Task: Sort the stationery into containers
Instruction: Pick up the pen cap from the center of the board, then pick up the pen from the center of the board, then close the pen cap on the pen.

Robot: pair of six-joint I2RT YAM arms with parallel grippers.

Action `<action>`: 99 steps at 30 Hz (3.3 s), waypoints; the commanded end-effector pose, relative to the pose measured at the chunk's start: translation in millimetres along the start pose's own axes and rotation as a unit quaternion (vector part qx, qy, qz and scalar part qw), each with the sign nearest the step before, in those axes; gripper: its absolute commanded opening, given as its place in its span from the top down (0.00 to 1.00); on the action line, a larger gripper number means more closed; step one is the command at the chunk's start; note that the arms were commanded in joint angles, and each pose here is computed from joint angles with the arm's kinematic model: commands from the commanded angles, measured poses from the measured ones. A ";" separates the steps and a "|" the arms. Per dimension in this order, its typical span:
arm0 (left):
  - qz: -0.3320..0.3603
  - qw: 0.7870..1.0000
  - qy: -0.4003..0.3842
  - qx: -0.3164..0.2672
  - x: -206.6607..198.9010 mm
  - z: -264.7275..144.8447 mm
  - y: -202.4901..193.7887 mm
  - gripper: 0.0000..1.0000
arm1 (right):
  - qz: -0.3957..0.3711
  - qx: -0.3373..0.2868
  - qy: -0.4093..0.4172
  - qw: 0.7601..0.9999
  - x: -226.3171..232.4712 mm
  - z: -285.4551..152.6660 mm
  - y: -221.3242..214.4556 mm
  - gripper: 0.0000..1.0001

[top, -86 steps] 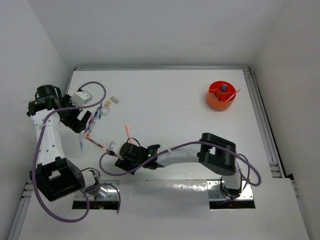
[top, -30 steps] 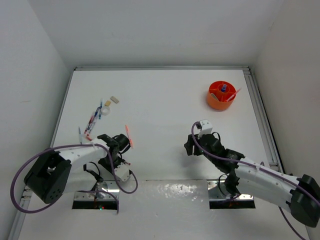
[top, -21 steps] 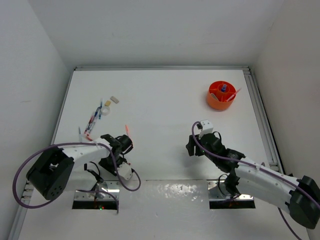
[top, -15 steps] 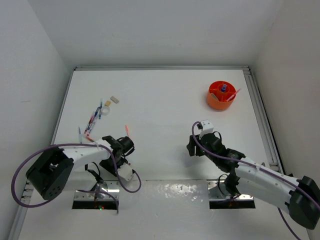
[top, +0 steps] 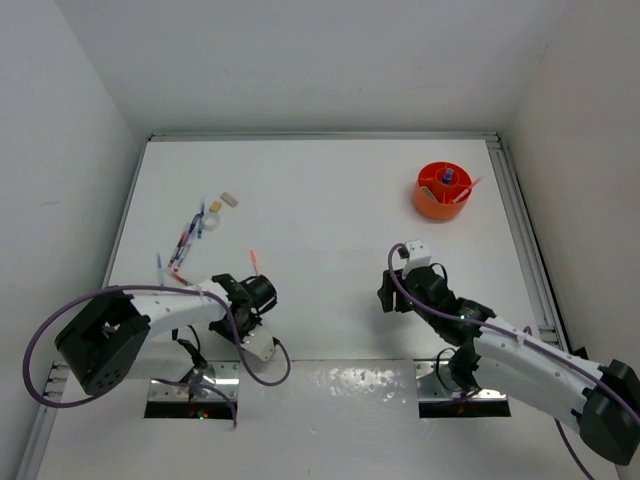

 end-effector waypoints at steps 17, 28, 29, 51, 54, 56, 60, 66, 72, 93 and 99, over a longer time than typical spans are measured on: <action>-0.072 0.988 0.011 -0.139 18.4 -9.1 48.5 1.00 | -0.012 0.000 0.000 1.000 2.1 -0.9 16.9 0.38; -0.374 0.855 0.144 -0.330 100.2 -169.8 15.0 1.00 | -0.003 -0.005 0.038 0.999 68.8 33.5 121.5 0.41; -0.421 0.825 0.157 -0.342 102.7 -176.1 -1.2 1.00 | -0.001 0.002 0.042 0.999 77.7 39.4 125.9 0.42; -0.824 0.310 0.341 -0.328 61.9 -199.3 -198.1 1.00 | -0.138 0.114 0.108 0.978 302.2 184.7 104.2 0.43; -0.826 0.298 0.360 -0.315 59.4 -204.6 -204.7 1.00 | -0.138 0.118 0.080 0.980 296.8 194.0 91.8 0.45; -0.824 0.296 0.365 -0.316 59.3 -208.4 -206.5 1.00 | -0.141 0.125 0.080 0.979 297.4 195.9 82.9 0.46; -0.817 0.298 0.372 -0.324 61.5 -215.6 -207.7 1.00 | -0.164 0.151 0.063 0.973 292.8 205.5 52.2 0.46; -0.811 0.303 0.369 -0.338 64.7 -218.3 -205.6 1.00 | -0.150 0.175 0.045 0.972 282.8 215.2 34.7 0.53; -0.789 0.321 0.363 -0.377 73.8 -233.3 -198.8 1.00 | -0.091 0.200 0.026 0.975 264.4 219.9 36.9 0.78; -0.427 0.434 0.308 -0.731 127.4 -405.8 -73.9 1.00 | -0.143 -0.108 0.320 0.930 154.7 8.7 235.6 1.00; -0.349 0.458 0.253 -0.777 136.7 -422.2 -30.4 1.00 | -0.177 -0.158 0.300 0.924 144.9 -30.5 242.7 1.00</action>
Point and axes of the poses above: each gripper's point midway between its finger pads, its own z axis out along the fingers, its own x axis along the line the jaws close on, y = z × x, the point moved 3 cm from there along -z, back along the fingers, and after that the axes turned 1 degree about z, right-handed, at the moved point
